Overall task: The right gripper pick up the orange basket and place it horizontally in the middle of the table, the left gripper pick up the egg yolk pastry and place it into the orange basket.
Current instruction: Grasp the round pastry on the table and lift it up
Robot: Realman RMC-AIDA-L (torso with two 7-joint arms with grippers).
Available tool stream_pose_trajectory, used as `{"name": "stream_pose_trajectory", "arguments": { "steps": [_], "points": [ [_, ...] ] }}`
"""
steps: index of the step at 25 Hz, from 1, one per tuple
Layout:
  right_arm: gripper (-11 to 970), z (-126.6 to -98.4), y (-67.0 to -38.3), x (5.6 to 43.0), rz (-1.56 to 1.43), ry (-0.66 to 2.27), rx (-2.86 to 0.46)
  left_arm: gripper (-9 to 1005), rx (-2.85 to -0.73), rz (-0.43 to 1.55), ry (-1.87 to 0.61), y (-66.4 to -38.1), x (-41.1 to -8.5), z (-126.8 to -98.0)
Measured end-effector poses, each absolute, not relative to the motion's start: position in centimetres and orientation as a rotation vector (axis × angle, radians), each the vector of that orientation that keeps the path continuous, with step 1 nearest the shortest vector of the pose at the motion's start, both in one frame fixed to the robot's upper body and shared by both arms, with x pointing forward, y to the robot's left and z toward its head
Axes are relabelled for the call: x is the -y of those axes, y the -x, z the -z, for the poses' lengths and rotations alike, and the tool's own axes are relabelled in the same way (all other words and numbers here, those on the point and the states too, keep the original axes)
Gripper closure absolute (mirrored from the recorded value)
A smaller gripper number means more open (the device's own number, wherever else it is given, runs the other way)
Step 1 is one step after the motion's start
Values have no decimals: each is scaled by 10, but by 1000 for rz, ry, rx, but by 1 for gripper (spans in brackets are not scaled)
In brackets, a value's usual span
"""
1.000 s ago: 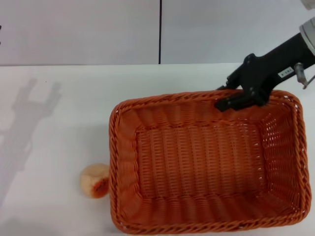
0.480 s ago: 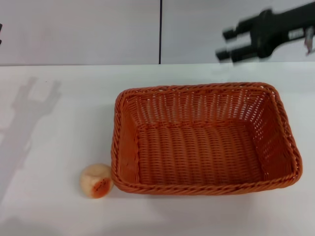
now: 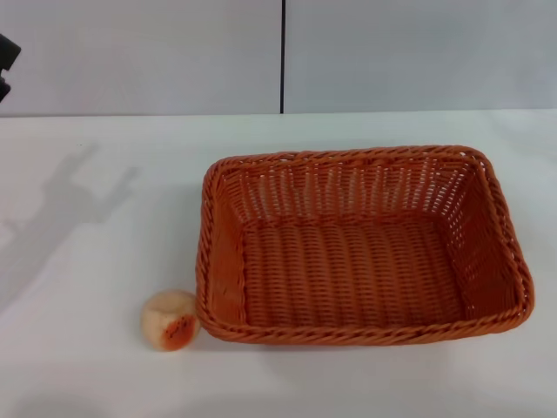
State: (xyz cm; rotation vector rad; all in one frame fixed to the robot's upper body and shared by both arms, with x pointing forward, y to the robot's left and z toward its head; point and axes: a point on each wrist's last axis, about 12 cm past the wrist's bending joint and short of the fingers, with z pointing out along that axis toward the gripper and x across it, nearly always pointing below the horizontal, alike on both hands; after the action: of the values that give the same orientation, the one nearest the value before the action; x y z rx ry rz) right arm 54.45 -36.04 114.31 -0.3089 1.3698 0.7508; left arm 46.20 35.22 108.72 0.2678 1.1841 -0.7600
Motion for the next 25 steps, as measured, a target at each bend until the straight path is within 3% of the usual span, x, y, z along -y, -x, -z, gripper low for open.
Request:
{"name": "stream_pose_trajectory", "arguments": {
  "steps": [5,9,17,25],
  "points": [
    [351,-1098,-492,392,-637,-50,-1258,163,-1242,812,-420,-457,-361,-1092],
    [351,-1082,-466,403,-586,-169,-1227,163,-1323,859,-549,-451,-364,-1089],
    [351,-1087,-444,417,-531,-232,-1118,163,-1499,965,-728,-434,-366,-1073],
    [351,-1090,-449,418,-528,-247,-1087,163,-1633,954,-746,-421,-359,-1050]
  ]
}}
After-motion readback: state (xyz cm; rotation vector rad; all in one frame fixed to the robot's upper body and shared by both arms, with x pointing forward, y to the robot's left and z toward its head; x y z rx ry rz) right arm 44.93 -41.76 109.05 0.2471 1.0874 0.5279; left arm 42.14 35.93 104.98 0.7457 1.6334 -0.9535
